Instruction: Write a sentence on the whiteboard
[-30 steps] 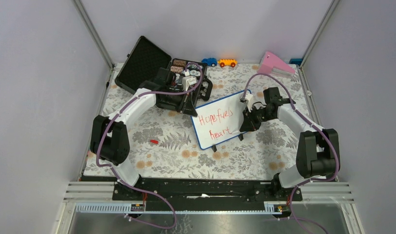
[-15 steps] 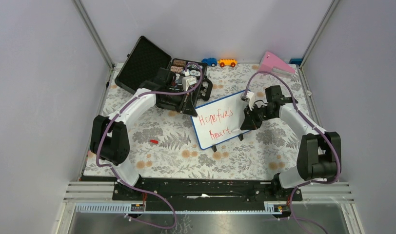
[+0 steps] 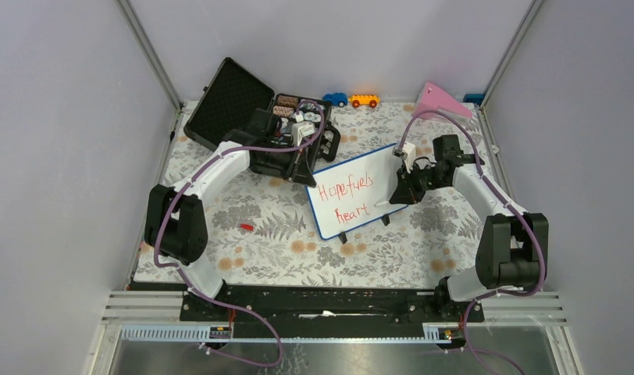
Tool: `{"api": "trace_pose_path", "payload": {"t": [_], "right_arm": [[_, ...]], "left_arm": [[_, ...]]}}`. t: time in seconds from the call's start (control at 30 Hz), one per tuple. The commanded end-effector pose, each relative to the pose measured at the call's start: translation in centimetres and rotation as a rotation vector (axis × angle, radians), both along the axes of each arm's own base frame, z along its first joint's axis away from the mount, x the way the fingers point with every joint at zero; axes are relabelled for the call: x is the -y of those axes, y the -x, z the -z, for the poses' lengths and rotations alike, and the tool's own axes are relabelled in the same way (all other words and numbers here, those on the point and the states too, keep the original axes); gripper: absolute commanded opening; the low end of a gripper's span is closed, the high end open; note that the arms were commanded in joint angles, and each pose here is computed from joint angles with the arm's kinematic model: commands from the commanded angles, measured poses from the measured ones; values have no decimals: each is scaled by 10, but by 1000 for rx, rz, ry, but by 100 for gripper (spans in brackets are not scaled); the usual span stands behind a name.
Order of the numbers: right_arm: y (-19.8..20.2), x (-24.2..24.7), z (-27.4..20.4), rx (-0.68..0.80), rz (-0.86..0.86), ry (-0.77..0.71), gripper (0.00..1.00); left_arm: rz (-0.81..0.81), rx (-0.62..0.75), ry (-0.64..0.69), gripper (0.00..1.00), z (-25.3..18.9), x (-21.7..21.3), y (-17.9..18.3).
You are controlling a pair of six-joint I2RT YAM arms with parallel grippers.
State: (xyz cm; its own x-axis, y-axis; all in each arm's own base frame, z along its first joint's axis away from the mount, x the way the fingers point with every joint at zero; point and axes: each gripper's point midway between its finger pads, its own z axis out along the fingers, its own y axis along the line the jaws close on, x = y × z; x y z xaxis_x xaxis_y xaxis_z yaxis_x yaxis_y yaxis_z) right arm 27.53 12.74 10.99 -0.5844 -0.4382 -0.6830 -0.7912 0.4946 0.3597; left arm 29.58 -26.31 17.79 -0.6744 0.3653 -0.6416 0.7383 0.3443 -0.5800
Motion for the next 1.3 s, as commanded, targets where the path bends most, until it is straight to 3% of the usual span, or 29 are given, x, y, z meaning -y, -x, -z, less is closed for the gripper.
{"api": "trace_pose_path", "payload": {"t": [0.0,1.27], "right_arm": [[-13,-6,-17,39,-9,-50,0],[-14,-22,-5,21,-41,-31,0]], "left_arm": [[30,51,-16,0,1,4,2],[31,53,-19,0,2,3,4]]}}
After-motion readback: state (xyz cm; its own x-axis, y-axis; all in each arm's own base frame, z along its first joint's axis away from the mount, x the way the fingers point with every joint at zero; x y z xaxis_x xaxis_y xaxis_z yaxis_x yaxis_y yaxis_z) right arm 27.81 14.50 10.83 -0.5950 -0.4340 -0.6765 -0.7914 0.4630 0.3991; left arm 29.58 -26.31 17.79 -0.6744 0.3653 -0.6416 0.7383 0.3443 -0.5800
